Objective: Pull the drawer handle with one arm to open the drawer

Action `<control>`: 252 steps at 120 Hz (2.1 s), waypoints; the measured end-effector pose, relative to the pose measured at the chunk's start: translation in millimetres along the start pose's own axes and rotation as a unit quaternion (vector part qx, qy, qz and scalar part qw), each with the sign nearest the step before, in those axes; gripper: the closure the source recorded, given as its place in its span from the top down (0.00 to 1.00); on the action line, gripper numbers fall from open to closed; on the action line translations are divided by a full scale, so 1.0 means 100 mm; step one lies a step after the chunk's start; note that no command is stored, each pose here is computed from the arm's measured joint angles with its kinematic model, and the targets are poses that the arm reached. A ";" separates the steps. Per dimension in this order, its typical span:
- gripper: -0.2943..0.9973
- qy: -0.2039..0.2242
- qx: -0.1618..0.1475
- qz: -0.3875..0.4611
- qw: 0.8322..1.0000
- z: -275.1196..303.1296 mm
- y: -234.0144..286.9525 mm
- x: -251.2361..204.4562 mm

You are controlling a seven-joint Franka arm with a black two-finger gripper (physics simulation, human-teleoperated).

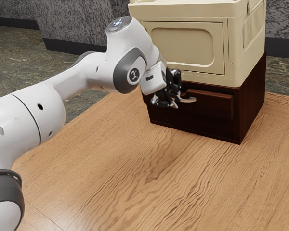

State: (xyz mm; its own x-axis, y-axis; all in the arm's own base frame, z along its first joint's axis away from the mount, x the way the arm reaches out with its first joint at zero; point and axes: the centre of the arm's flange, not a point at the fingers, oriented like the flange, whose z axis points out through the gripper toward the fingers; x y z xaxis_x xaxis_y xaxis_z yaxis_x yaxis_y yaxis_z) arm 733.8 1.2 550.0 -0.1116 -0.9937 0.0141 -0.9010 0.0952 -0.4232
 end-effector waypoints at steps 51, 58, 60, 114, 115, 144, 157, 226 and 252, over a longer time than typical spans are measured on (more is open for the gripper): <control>0.27 0.003 -0.032 -0.005 0.999 -0.13 0.07 -0.01; 0.26 0.003 -0.036 -0.007 0.999 -0.15 0.08 -0.01; 0.25 0.003 -0.037 -0.007 0.999 -0.15 0.08 -0.02; 0.24 0.003 -0.060 -0.037 0.998 -0.30 0.14 -0.04; 0.24 0.003 -0.060 -0.037 0.997 -0.30 0.15 -0.04; 0.24 0.004 -0.075 -0.053 0.996 -0.35 0.19 -0.02; 0.25 0.004 -0.084 -0.060 0.995 -0.33 0.23 -0.01; 0.25 0.000 -0.109 -0.086 0.990 -0.42 0.47 0.11; 0.24 -0.005 -0.111 -0.088 0.990 -0.47 0.55 0.14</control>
State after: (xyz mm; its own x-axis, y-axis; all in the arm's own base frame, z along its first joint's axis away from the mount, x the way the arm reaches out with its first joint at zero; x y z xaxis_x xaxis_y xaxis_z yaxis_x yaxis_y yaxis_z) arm 662.9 -4.8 570.0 0.0587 -0.9964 0.0604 -0.9763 -0.0700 -0.2047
